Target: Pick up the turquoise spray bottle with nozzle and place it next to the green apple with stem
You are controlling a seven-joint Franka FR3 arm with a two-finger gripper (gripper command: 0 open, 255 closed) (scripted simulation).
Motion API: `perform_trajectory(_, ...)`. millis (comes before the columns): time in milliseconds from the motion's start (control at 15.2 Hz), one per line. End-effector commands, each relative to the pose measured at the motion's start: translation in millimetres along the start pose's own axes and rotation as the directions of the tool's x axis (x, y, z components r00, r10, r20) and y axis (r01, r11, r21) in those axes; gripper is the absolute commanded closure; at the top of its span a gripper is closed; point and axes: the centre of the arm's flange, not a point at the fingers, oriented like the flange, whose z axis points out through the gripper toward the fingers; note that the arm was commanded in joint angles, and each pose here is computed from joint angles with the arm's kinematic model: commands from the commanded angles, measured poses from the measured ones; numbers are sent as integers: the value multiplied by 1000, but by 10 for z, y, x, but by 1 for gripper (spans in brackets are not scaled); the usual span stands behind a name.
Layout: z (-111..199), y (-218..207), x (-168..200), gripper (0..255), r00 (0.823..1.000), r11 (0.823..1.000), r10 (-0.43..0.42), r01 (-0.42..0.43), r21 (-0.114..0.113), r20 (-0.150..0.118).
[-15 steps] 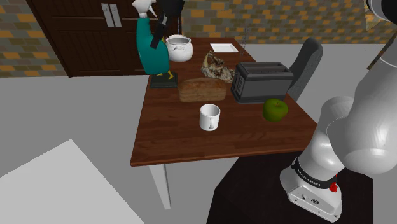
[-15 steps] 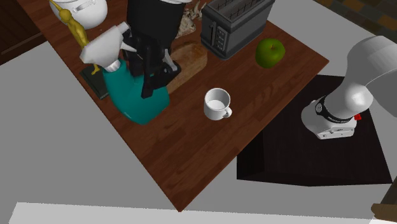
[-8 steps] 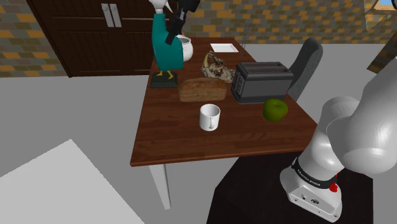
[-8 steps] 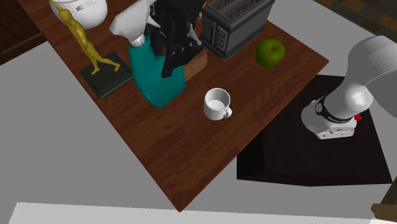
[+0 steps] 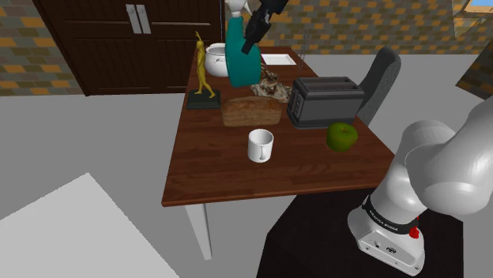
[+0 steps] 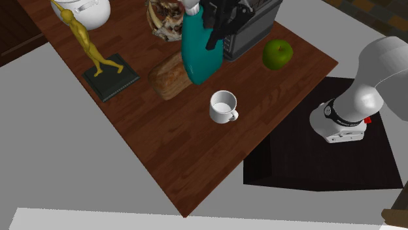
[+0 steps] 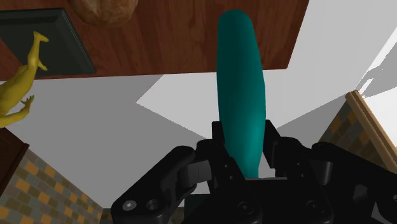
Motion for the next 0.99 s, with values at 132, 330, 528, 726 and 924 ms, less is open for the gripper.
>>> perform_trajectory(132,-252,-11,-488,255,1000,1000,-1,1,1,0)
perform_trajectory(330,-449,-10,-831,255,1000,1000,-1,1,1,0)
perform_trajectory(528,-646,-9,-1175,255,1000,1000,-1,1,1,0)
perform_trajectory(726,-843,-8,-1518,255,1000,1000,-1,1,1,0)
perform_trajectory(924,-1040,-7,-1862,255,1000,1000,-1,1,1,0)
